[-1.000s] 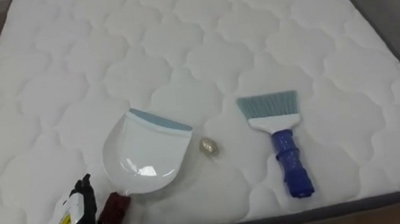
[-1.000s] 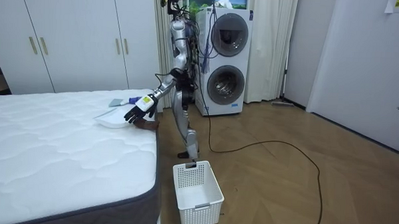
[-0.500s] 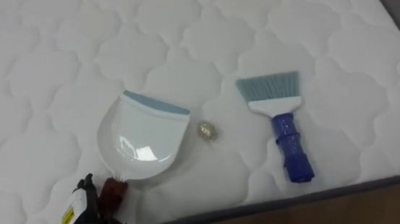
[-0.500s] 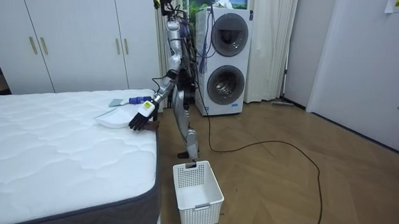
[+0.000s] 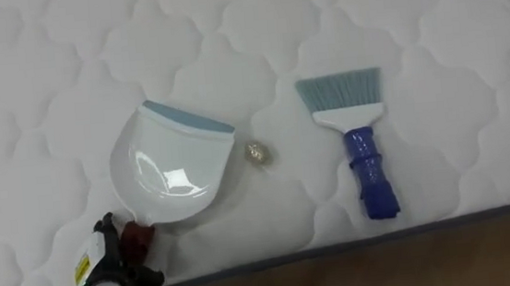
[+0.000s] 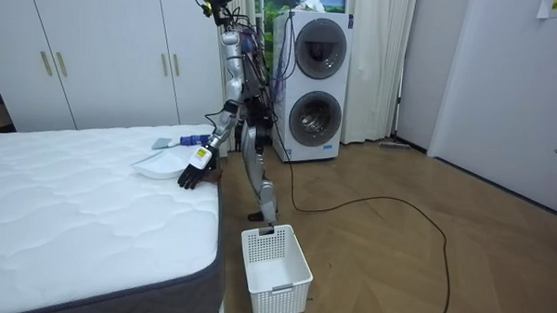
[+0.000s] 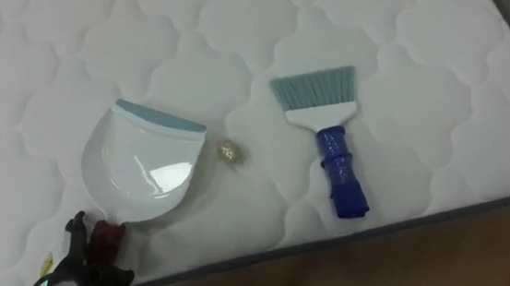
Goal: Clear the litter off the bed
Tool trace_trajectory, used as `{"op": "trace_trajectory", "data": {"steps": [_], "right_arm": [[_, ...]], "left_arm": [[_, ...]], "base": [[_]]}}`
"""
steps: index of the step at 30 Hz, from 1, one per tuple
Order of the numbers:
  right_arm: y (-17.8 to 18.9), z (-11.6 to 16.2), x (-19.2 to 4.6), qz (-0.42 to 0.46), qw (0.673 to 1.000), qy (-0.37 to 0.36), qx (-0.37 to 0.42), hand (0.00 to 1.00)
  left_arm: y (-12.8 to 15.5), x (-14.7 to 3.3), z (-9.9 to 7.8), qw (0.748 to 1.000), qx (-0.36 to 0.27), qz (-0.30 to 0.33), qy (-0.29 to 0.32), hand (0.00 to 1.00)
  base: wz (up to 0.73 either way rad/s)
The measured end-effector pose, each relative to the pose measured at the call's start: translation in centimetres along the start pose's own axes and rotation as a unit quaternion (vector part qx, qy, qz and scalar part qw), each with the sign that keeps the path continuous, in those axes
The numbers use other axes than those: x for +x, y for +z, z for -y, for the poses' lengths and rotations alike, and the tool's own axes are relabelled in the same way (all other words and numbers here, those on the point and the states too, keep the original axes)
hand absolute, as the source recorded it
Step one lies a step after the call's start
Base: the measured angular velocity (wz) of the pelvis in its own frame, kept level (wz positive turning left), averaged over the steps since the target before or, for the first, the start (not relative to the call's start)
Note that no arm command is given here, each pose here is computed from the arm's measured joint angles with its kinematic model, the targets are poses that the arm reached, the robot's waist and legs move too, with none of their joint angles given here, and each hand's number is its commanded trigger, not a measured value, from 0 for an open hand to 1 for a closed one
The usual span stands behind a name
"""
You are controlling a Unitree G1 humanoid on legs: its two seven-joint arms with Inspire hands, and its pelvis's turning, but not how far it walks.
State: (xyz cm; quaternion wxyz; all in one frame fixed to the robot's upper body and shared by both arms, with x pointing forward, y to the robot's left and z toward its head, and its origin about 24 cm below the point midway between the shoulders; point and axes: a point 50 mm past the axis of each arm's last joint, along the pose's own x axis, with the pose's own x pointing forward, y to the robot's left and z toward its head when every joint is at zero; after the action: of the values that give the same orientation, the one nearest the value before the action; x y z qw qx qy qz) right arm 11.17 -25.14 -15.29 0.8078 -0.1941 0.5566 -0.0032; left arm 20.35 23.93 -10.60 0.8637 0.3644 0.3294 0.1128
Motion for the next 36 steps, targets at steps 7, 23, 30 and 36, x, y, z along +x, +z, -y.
{"op": "trace_trajectory", "data": {"steps": [7,23,30,36], "right_arm": [[1.8,0.2,0.2,0.027,0.999,-0.015,-0.017,0.0],[2.3,0.3,0.2,0.037,0.999,-0.022,0.005,0.0],[1.9,0.2,0.2,0.022,0.999,-0.025,0.031,0.0],[1.8,0.1,0.2,0.018,0.998,-0.024,0.05,0.0]], "left_arm": [[1.5,0.6,-0.1,1.0,-0.024,0.012,-0.001,0.0],[3.3,1.6,-1.8,0.998,-0.04,0.041,0.036,1.0],[3.0,1.5,-1.2,0.999,-0.038,0.017,0.025,1.0],[2.5,0.9,0.3,1.0,-0.007,0.007,-0.017,1.0]], "base": [[0.05],[0.04],[-0.06],[0.0]]}}
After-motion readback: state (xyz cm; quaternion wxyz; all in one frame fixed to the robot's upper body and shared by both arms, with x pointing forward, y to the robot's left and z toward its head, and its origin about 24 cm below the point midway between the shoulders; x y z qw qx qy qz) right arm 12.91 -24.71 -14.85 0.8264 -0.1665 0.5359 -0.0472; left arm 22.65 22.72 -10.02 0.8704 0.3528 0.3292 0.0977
